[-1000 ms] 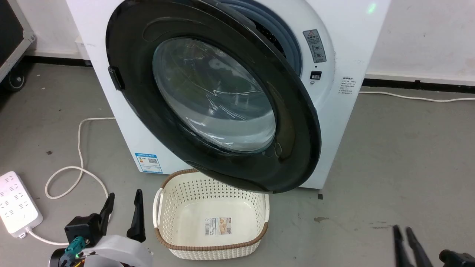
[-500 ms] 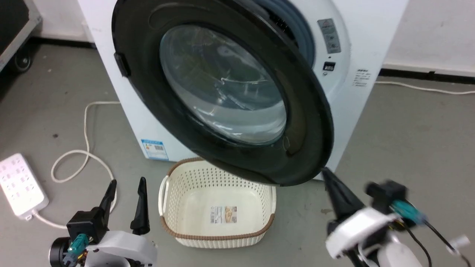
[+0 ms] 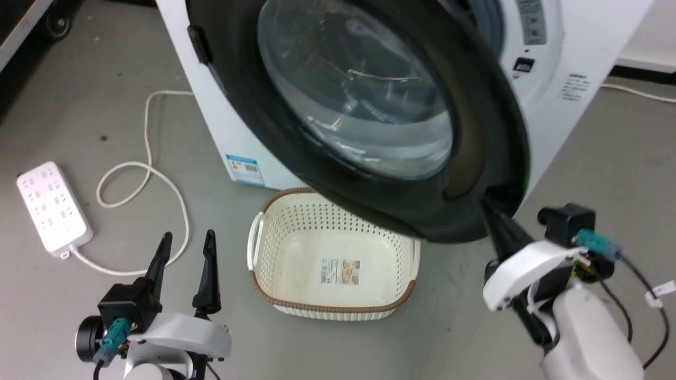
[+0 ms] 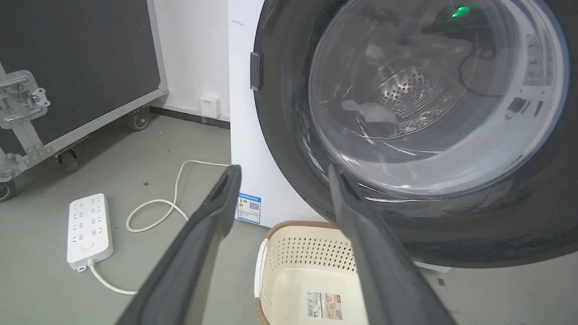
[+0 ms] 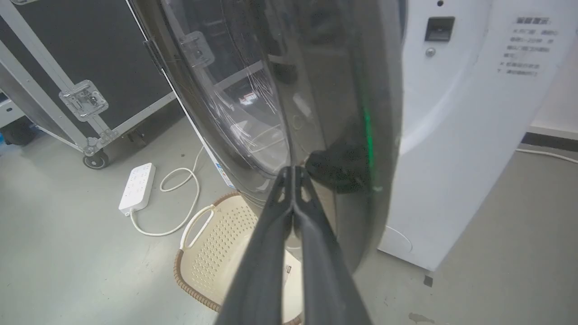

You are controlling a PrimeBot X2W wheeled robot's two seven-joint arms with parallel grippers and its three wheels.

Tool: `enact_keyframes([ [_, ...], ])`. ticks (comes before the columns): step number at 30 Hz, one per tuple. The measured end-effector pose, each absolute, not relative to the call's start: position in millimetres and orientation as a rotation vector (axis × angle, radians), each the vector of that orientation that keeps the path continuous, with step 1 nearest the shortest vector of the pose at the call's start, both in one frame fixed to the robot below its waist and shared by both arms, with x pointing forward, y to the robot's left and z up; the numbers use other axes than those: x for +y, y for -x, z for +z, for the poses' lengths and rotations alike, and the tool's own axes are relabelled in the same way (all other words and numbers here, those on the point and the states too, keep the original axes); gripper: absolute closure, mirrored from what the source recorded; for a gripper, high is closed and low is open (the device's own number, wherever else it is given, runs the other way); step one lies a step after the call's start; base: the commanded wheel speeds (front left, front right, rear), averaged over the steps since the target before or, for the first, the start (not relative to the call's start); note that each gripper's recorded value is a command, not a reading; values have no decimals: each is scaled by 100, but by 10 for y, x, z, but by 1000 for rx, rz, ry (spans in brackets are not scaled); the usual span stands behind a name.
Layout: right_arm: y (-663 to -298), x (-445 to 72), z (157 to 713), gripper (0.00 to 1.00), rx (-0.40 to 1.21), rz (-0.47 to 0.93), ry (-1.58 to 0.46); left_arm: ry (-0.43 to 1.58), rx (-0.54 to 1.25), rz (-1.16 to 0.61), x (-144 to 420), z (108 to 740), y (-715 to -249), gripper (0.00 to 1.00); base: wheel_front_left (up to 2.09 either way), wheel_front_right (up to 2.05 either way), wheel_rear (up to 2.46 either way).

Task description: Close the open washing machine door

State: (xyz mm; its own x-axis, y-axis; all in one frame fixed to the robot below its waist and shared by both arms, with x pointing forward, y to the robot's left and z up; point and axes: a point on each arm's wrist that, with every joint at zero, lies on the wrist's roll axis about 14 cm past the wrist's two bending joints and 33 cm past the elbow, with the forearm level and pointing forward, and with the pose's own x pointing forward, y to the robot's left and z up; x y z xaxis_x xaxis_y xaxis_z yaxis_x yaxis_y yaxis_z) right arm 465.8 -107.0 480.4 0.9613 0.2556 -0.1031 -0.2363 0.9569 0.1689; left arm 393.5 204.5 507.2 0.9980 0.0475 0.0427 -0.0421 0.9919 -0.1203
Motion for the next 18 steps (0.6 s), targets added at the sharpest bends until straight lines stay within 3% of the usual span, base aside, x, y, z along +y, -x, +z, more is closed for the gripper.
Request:
enact_keyframes([
  [18,-5952,-1577,4903,100,22,18,-197,105,-37,41,2061,4915,-4357,0,0,0,0],
])
